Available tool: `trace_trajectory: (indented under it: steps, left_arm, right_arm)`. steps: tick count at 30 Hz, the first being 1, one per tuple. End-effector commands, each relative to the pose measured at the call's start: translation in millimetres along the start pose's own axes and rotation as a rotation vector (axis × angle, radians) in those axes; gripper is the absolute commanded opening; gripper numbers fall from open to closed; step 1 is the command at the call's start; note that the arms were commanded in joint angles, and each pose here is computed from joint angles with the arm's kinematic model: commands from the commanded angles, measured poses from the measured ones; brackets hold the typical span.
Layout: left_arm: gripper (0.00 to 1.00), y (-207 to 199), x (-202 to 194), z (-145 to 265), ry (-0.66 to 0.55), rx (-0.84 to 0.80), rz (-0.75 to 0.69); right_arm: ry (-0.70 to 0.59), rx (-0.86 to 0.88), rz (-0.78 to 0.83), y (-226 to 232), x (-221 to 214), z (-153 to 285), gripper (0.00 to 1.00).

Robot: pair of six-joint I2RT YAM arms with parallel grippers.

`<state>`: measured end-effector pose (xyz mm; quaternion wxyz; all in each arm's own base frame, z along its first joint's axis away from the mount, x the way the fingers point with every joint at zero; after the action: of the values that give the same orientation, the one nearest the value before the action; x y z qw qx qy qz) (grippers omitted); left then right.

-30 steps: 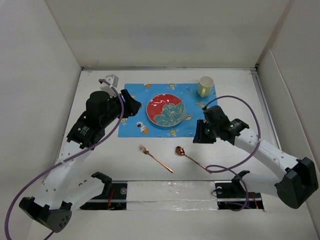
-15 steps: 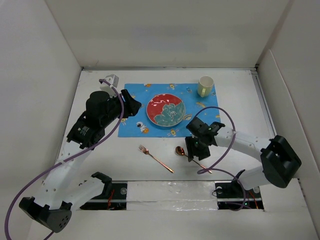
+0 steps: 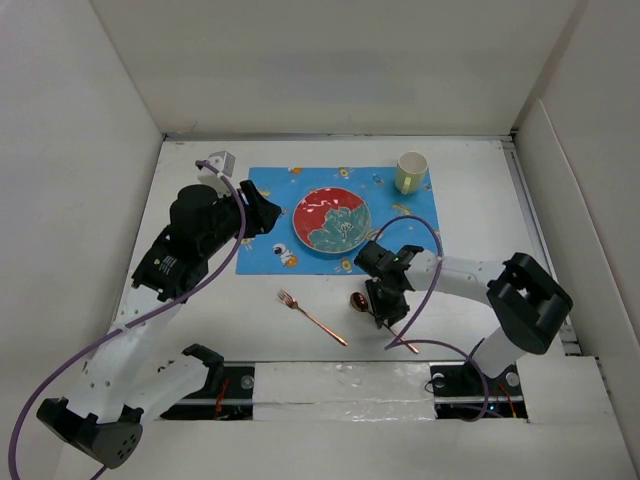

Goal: Set the dinner table for one person

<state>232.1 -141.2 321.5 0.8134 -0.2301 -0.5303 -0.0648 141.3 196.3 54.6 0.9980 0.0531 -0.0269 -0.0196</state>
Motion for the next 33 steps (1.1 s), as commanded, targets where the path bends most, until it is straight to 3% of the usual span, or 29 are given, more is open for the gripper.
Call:
trace_trajectory:
  steps: [1,9,11,23,27,33]
  left_arm:
    - [0.46,-2.9,8.2,-0.4,-0.045,-0.009,0.003]
    - [0.46,-2.8,9.7,-3.5,-0.050,-0.006,0.007]
    - [0.46,-2.6,8.4,-4.7,-0.050,-0.008,0.010]
    - [0.46,-3.3,12.2,-11.9,-0.046,-0.005,0.008]
    - [0.46,-4.0,12.3,-14.9,-0.055,-0.013,0.009]
    - [0.46,-7.2,14.1,-19.0,-0.042,-0.031,0.001]
  right_arm:
    - [-0.027,0.025,0.019,19.8,0.8,-18.2,0.36]
    - [-0.033,0.036,0.081,42.1,-14.2,-18.3,0.04]
    - [-0.067,0.038,0.071,42.9,-9.7,-15.8,0.00]
    - [-0.302,0.201,0.037,65.1,33.6,86.7,0.00]
    - [-0.389,0.207,-0.028,53.2,76.2,107.1,0.00]
    - [-0.495,0.164,-0.150,22.9,184.6,109.3,0.00]
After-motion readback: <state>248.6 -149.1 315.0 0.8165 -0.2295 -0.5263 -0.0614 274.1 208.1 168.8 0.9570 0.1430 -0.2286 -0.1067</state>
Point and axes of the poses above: each gripper's point midway between its finger pads, its own z axis back along the fingers, its own y axis along the line the jaws close on, x = y × z, the point moved 4 cm from there along z, back along the fingers, and after that the axes turned 12 degrees about -z, right-handed, at the moved point
